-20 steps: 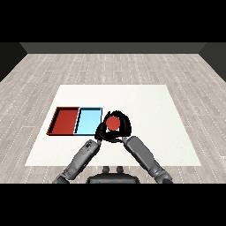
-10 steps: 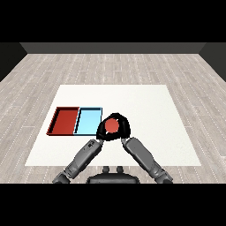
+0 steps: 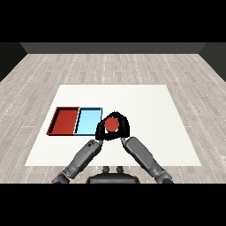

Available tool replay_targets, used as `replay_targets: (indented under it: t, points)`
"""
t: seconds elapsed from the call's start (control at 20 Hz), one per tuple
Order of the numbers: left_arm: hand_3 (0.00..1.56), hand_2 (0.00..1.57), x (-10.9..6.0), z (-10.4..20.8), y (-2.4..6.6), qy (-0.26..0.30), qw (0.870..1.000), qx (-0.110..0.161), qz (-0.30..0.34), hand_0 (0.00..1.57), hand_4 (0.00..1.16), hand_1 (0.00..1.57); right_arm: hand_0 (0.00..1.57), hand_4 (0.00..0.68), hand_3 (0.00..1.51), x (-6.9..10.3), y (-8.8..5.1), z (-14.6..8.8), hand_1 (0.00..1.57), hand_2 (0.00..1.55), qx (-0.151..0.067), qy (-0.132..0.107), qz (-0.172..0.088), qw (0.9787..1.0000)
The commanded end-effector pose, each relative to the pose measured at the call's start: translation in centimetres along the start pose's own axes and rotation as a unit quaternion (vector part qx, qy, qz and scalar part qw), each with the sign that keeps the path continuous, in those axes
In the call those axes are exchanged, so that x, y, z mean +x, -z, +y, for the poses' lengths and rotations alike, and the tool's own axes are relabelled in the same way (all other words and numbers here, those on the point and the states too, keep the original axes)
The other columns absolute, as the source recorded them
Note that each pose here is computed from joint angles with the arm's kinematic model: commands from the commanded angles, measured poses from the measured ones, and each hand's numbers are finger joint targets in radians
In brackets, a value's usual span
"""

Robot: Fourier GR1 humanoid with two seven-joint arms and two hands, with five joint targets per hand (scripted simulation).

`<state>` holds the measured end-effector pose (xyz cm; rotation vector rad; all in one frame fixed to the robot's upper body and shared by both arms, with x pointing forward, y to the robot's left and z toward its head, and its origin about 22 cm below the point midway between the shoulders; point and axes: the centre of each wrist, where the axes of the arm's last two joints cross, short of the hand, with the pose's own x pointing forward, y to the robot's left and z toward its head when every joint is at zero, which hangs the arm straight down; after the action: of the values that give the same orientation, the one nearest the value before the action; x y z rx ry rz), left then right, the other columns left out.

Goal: Pick the red can and put it in the red box

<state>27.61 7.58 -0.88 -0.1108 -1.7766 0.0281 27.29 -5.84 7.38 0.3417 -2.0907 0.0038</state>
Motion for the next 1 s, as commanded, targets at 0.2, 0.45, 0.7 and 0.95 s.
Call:
replay_targets:
  t: [0.2,0.45,0.7,0.95]
  points:
    - [1.51,1.57,0.9,-0.5,0.71,-0.031,0.998,0.002,-0.062,1.57,1.15,1.57,0.00,0.000,0.00,0.0,0.2,0.2,0.00,0.00,0.002,-0.022,0.041,0.9989]
    - [1.51,1.57,0.7,-0.5,0.64,-0.025,0.998,0.007,-0.059,1.57,1.15,1.57,0.00,0.000,0.00,0.0,2.3,0.3,0.00,0.00,0.012,-0.039,0.049,0.9980]
    - [1.49,1.57,1.1,0.1,0.87,-0.005,0.998,0.019,-0.066,1.57,1.13,1.57,0.00,0.000,0.00,-0.3,0.4,1.6,0.00,0.00,-0.005,-0.033,0.054,0.9980]
    - [1.49,1.57,1.9,0.1,2.12,-0.003,0.997,0.021,-0.071,1.57,1.13,1.57,0.00,0.000,0.00,0.1,-0.4,-1.9,0.00,0.00,-0.004,-0.035,0.060,0.9976]
